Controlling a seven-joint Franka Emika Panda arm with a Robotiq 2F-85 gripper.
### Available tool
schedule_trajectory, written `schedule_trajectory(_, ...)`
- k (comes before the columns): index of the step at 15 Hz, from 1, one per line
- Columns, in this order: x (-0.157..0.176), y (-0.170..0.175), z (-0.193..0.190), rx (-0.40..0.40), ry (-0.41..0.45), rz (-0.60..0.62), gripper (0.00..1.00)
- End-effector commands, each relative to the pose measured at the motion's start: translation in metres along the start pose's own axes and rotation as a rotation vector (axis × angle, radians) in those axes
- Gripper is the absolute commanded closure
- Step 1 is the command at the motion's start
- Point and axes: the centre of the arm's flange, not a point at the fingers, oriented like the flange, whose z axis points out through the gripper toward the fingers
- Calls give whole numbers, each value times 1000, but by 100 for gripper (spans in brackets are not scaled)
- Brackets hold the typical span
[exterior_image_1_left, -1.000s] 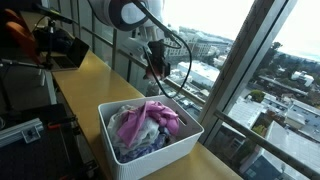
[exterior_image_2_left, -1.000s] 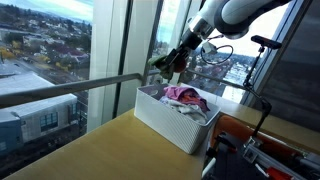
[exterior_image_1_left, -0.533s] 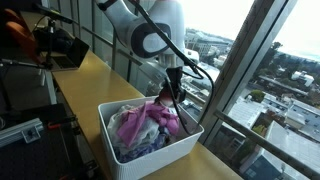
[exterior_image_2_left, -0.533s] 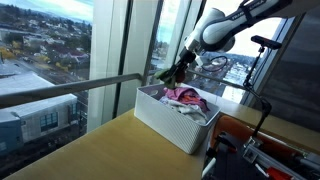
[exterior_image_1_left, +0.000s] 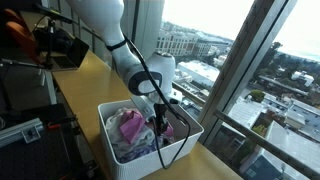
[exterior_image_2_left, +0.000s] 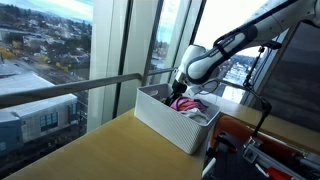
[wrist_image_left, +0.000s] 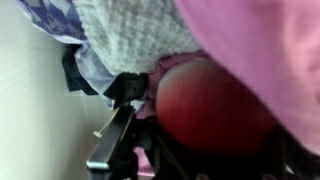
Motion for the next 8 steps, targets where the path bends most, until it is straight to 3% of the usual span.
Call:
schedule_trajectory(1, -7, -7, 36, 27, -42, -16, 74)
schedule_trajectory(3, -3, -11, 22, 31, -28, -23, 60)
schedule_trajectory(8, 7, -22, -61, 37, 69, -39, 24)
